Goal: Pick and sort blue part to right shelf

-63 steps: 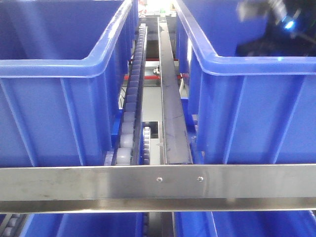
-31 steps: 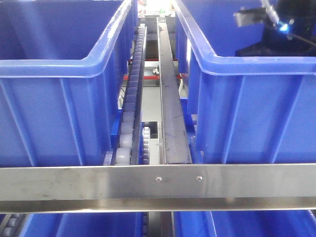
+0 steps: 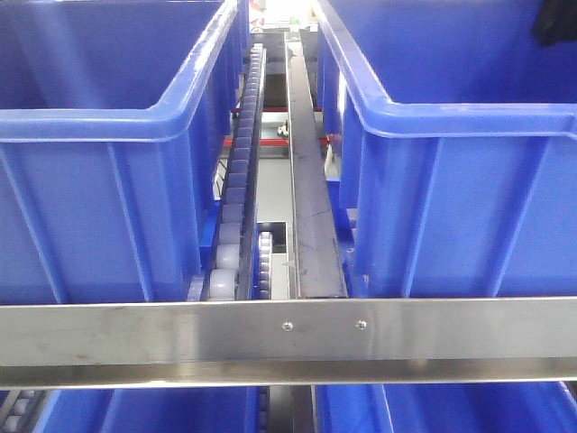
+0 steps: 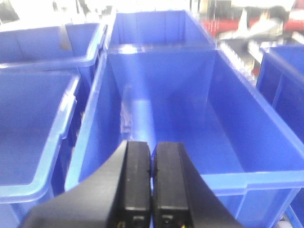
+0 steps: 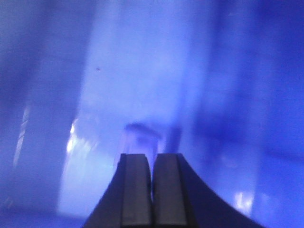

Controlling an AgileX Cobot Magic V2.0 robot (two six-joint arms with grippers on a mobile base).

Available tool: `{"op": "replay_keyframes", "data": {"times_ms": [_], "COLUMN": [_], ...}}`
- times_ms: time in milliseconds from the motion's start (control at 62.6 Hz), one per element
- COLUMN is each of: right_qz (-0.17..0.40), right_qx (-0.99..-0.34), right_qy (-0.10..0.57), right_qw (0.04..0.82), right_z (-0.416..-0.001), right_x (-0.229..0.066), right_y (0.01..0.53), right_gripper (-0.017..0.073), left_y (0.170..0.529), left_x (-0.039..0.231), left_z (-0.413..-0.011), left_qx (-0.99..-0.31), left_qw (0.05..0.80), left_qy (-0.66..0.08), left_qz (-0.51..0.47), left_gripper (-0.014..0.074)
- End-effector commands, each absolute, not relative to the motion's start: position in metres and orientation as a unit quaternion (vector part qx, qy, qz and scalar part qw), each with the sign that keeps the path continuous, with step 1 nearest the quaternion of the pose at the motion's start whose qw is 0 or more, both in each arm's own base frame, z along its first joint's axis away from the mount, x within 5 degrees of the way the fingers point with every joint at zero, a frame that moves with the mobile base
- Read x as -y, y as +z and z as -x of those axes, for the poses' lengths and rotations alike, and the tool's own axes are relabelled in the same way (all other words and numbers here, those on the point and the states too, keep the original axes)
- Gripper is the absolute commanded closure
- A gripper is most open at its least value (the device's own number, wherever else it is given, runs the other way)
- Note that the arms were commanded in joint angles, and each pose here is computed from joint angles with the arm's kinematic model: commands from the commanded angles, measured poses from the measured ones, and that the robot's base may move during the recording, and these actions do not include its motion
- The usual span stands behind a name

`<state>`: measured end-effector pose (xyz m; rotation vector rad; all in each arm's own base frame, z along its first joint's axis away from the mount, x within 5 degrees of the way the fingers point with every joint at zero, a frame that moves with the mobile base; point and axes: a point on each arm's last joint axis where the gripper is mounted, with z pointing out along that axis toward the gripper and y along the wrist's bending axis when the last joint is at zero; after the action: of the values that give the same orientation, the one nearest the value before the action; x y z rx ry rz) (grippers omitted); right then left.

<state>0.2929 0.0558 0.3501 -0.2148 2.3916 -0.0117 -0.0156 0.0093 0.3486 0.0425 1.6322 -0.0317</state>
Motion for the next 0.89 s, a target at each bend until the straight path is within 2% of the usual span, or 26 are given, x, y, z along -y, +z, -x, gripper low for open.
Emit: {"op": "replay_keyframes", "data": {"times_ms": [0,495,719,878], "right_qz": [0.090,0.085,0.076,0.073], "right_qx": [-0.890,-0.783,-0.740,-0.714], "right_qy": [-0.002,0.027,0.036,0.040], "right_qw": [0.447,0.616,0.667,0.695], "right_z": [-0.264,-0.097,-0.055,-0.041], "right_x": [-0.049,-0.016,-0.007,-0.004], "right_y": [0.374,0.330,0.310,0.308], "right_gripper": [0.0475,0.0475,0.0475,0.0475], "left_y": [0.354,0.342,0.342,0.342], "left_x": [-0.009,-0.007,-0.007,-0.007], "left_z": [0.013,0.002,0.002,0.002], "left_qx": [-0.710,-0.711,-0.712,-0.713], "left_qw": [0.703,0.702,0.702,0.701], "left_qy": [-0.015,-0.016,-0.016,-0.016], "left_qz": [-0.023,-0.027,-0.027,-0.027], "left_gripper": [0.0470,0.0470,0.0470,0.0470]}}
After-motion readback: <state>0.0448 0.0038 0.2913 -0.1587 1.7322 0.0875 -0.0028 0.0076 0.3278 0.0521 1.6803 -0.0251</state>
